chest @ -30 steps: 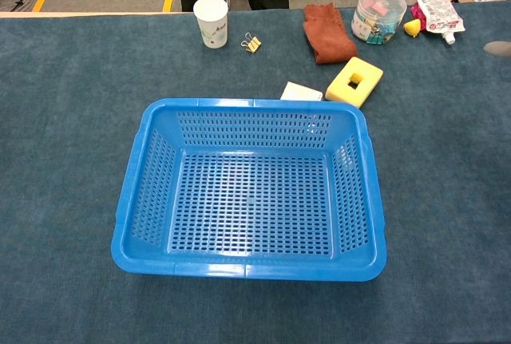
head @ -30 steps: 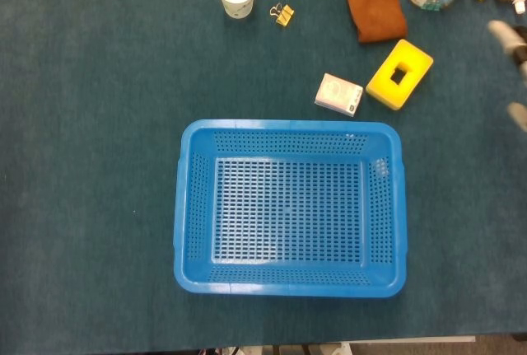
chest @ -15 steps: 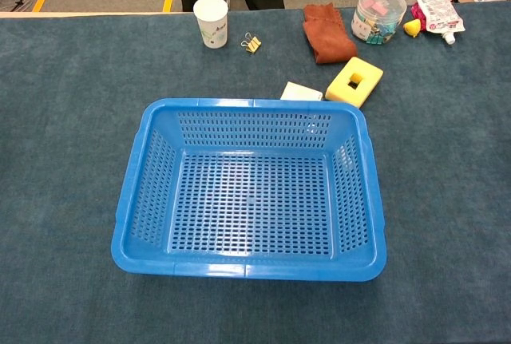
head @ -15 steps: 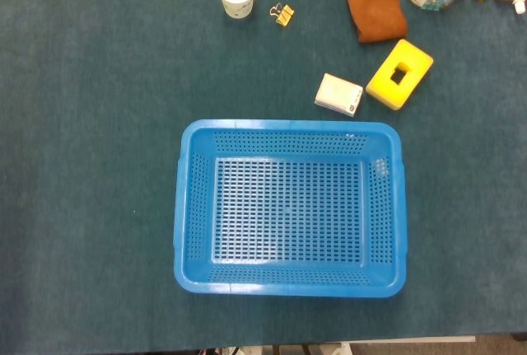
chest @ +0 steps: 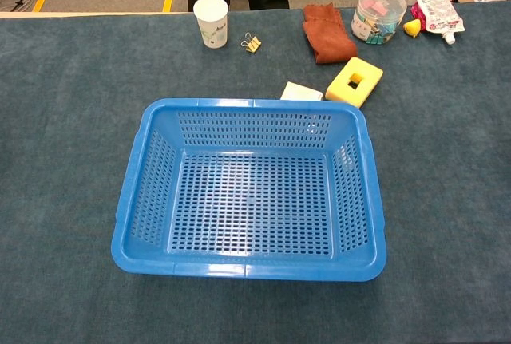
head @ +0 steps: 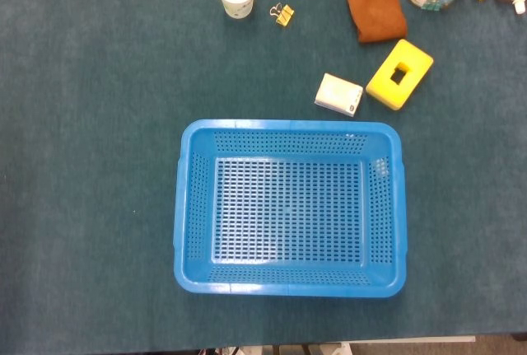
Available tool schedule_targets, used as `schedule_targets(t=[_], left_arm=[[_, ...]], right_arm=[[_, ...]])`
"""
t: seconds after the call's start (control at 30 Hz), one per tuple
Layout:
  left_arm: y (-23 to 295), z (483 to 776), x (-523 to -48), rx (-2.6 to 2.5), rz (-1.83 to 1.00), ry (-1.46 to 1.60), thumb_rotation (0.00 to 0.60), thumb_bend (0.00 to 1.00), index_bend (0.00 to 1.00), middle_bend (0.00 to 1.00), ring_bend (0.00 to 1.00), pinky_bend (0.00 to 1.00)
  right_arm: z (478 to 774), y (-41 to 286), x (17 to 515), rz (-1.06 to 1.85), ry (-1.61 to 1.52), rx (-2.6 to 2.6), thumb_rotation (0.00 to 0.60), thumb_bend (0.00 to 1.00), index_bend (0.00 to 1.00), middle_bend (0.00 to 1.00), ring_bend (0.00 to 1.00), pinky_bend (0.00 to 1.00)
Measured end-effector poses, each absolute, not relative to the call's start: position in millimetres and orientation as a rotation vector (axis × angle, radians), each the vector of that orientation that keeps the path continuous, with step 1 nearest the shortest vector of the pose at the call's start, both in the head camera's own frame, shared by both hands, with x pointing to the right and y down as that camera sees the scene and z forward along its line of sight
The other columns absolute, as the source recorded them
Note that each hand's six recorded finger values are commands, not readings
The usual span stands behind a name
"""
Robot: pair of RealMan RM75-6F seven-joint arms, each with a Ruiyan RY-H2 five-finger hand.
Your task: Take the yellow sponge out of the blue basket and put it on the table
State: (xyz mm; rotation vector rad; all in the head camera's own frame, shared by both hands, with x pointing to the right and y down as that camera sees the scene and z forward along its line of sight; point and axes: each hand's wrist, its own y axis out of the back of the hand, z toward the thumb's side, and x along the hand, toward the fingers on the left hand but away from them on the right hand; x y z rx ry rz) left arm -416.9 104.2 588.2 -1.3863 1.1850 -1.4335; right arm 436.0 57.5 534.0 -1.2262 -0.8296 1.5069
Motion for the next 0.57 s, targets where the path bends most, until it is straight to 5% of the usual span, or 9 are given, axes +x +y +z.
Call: schedule_targets(t=[0.57], left_arm=[[116.5, 600.1, -419.3, -1.397, -1.441, 1.178, 0.600, 0.23, 0.33, 0.32, 0.23, 0.24]], right_arm=[[557.7, 62.7, 441.7, 1.513, -0.864, -1.264, 0.600, 0.22, 0.14, 0.23, 0.04, 0.11]])
